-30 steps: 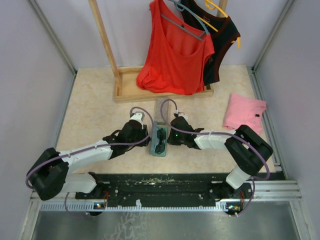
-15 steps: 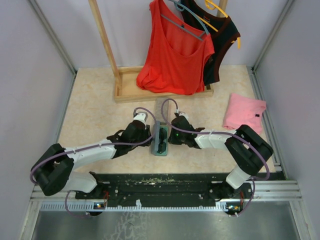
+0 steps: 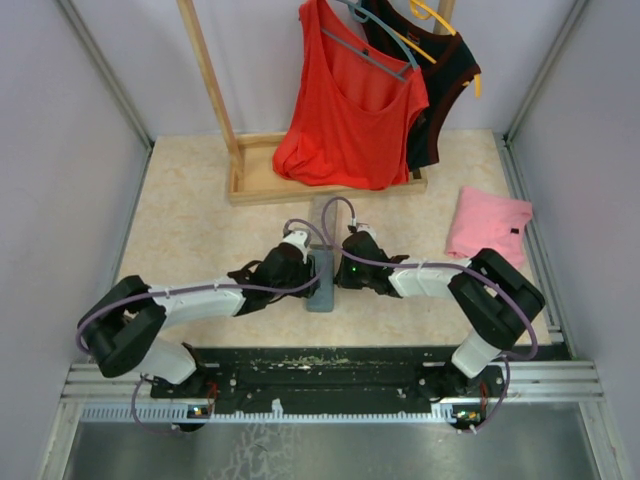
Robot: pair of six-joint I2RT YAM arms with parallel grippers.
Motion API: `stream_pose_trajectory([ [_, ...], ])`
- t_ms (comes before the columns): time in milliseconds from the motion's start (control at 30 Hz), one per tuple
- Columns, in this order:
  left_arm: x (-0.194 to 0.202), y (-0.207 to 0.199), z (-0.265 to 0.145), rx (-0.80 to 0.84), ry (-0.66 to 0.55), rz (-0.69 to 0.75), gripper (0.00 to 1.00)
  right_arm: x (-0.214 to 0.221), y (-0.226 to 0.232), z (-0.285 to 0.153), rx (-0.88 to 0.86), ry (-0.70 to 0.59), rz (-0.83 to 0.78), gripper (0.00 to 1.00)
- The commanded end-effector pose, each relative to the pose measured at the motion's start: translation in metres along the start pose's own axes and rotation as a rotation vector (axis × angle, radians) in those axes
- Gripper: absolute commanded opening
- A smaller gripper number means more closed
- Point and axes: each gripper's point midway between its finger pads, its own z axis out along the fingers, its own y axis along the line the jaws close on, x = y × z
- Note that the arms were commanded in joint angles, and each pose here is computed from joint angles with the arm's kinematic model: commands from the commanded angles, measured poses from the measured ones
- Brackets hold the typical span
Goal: Organize the sunglasses
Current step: Close the sunglasses case at the center of the board, then reset both arms
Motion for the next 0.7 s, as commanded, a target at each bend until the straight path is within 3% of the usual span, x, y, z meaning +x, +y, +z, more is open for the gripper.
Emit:
stream_pose_trajectory([
  [0,0.006,-0.025,0.005,0.093,0.030,-0.007,0.46,-0.005,0.018,0.004,-0.057,-0.004,-0.004,0.00],
  [267,-0.001,-0.016,-0.002,0.050,0.001,0.002,0.48,-0.014,0.006,-0.007,0.004,-0.053,-0.014,0.00],
  [667,-0.066,0.002,-0.056,0.000,-0.198,-0.045,0.58,-0.062,-0.008,-0.084,0.053,-0.300,-0.107,0.24],
])
